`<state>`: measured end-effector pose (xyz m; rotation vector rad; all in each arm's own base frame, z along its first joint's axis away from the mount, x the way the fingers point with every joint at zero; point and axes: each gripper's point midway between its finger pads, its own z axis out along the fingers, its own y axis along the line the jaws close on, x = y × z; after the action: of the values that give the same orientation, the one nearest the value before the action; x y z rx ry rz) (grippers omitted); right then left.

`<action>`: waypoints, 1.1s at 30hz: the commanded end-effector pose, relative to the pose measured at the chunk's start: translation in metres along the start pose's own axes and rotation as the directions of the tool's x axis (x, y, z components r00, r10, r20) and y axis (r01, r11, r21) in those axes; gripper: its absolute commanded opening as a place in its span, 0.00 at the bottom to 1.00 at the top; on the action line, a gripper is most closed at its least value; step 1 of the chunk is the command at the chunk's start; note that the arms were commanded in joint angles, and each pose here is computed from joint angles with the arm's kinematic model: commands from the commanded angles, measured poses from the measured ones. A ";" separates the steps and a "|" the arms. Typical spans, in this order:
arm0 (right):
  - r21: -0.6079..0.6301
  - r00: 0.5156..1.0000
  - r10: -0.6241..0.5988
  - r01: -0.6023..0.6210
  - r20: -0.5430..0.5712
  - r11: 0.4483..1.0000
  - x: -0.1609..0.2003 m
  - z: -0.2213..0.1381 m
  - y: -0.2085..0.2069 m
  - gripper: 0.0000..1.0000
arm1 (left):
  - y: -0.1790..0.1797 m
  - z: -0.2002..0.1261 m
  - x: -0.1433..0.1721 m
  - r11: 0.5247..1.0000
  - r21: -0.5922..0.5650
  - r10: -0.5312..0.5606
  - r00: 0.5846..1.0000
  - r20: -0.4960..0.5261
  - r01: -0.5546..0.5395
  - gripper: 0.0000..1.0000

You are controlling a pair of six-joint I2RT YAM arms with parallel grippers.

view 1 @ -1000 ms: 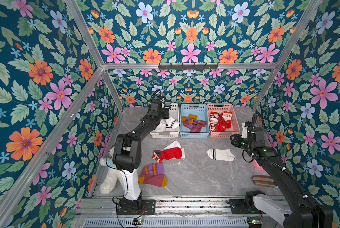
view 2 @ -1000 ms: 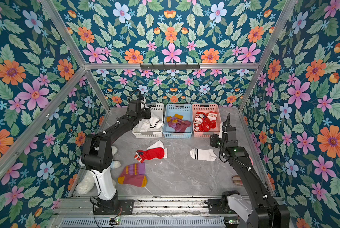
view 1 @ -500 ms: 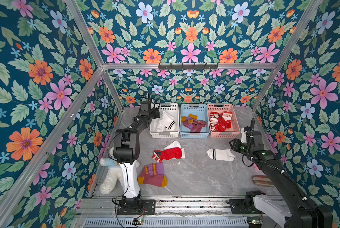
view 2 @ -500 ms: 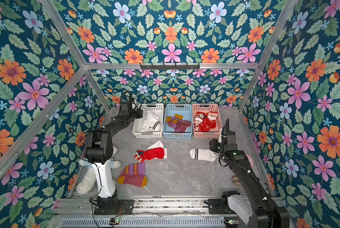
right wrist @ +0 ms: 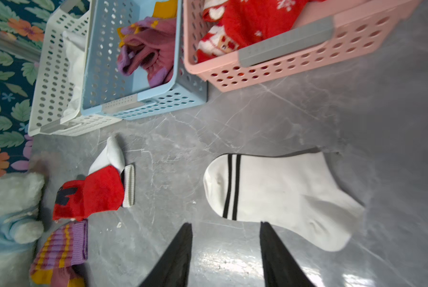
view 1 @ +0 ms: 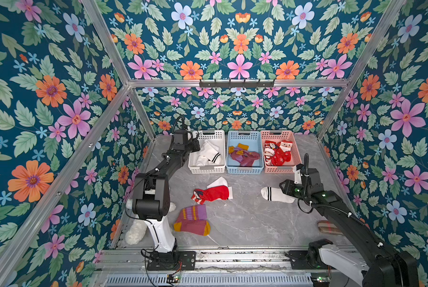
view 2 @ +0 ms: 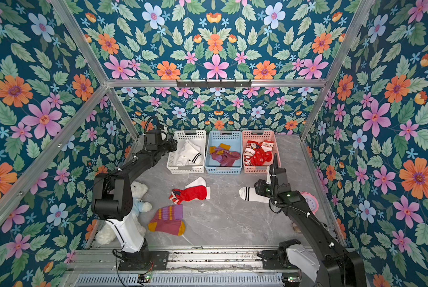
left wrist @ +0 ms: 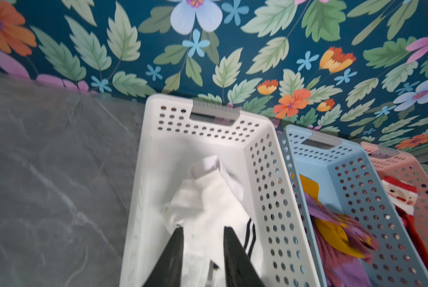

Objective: Sort the socks into the basket by color
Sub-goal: Place the sock in the bin, then pick up the sock at the center of the board.

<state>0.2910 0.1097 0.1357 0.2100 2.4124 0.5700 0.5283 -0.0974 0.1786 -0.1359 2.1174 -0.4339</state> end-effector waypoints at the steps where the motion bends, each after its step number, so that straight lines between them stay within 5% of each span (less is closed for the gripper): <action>1: -0.058 1.000 -0.009 0.010 0.016 0.998 -0.003 0.012 0.027 0.47 | 0.003 -0.016 0.015 0.997 -0.011 -0.082 0.997 -0.014 0.082 0.32; 10: -0.192 0.979 -0.193 0.178 -0.062 0.965 0.030 0.057 0.127 0.47 | -0.001 -0.054 0.054 0.993 -0.061 -0.107 0.993 -0.045 0.104 0.32; 21: -0.369 0.908 -0.397 0.326 -0.135 0.870 0.100 0.106 0.248 0.46 | 0.015 -0.063 0.086 0.987 -0.117 -0.126 0.987 -0.100 0.114 0.34; 28: -0.418 0.873 -0.457 0.356 -0.170 0.836 0.130 0.128 0.285 0.45 | 0.020 -0.068 0.085 0.984 -0.127 -0.133 0.987 -0.091 0.121 0.36; 33: -0.327 0.879 -0.444 0.373 -0.176 0.868 0.121 0.134 0.271 0.44 | 0.020 -0.067 0.086 0.986 -0.120 -0.131 0.987 -0.096 0.120 0.36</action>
<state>0.2750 0.4435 0.0985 -0.5602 2.4475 0.8465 0.4259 -0.0856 0.1355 -0.3241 2.2483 -0.4035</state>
